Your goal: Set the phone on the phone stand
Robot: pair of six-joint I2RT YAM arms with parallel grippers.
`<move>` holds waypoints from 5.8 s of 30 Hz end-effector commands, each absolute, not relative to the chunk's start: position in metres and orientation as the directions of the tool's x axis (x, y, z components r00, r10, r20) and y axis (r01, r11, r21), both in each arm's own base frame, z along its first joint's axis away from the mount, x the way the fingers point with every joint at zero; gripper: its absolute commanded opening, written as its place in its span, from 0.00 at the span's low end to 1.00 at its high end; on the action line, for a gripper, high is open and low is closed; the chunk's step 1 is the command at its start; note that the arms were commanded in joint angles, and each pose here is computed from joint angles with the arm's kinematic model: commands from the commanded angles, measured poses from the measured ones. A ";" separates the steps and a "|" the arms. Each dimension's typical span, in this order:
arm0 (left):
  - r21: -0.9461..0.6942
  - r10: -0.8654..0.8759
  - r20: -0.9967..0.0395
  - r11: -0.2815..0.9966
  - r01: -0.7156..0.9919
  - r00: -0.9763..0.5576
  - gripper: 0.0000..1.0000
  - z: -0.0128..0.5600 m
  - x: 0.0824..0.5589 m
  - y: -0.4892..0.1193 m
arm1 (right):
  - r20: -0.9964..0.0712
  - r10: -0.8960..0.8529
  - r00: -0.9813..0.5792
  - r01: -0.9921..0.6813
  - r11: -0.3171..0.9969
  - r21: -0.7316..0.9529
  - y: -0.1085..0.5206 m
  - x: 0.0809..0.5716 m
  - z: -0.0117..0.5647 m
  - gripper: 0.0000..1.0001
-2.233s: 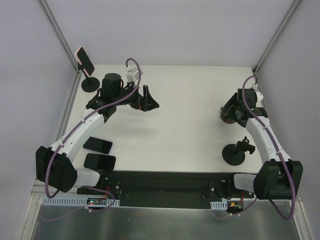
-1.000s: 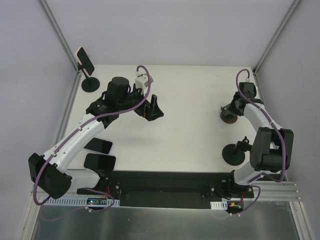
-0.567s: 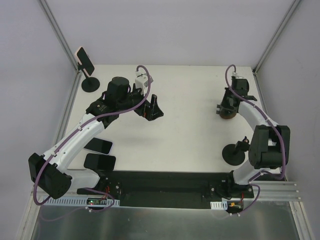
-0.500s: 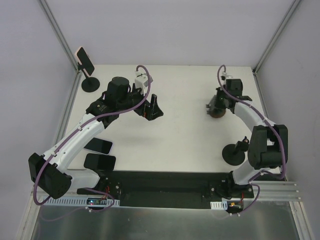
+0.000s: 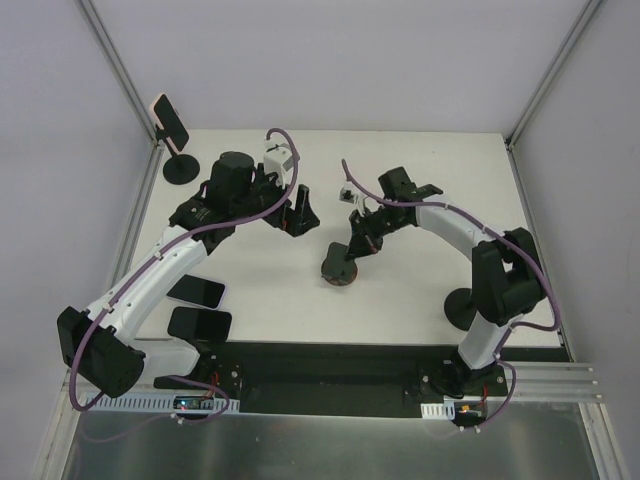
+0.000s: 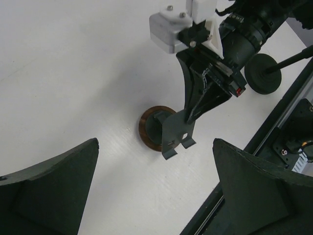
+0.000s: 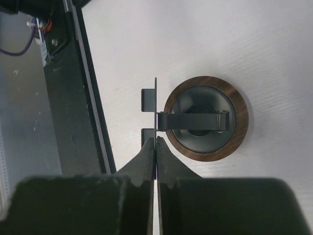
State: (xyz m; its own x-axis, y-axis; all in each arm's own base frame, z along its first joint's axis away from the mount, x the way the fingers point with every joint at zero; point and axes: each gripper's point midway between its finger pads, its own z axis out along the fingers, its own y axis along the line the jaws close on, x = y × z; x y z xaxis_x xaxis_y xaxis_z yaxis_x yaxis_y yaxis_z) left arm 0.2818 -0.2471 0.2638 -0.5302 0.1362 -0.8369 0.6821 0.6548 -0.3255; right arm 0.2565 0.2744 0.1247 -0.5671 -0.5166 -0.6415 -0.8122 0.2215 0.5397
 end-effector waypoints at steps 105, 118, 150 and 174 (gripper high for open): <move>-0.619 -0.846 -0.305 0.525 -0.584 -0.437 0.00 0.113 0.337 -0.005 | -0.826 -0.249 -0.506 -0.681 0.703 0.206 0.256 0.284 0.218 0.96; -0.694 -0.551 -0.699 0.676 0.246 -0.457 0.00 0.321 0.329 -0.177 | -0.919 -0.127 -0.372 -0.842 0.462 0.277 0.312 0.251 0.271 0.98; -0.642 -0.324 -0.695 0.682 0.350 -0.642 0.61 0.310 0.291 -0.271 | -0.939 -0.017 -0.343 -0.874 0.372 0.313 0.347 0.226 0.266 0.01; -0.338 0.086 -0.900 0.480 0.810 -0.426 0.88 0.299 0.225 -0.257 | -0.922 0.206 -0.329 -0.457 0.819 0.346 0.202 0.290 0.264 0.01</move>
State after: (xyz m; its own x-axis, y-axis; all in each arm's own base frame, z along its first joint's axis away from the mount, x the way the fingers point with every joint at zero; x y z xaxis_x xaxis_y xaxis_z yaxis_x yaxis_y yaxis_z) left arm 0.2550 -0.2475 0.3079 -0.5094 -0.0762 -0.8572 0.6132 0.6668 -0.4237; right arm 0.2675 0.2558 0.2213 -0.4493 0.0256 -0.8930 -0.6030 0.7288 0.3244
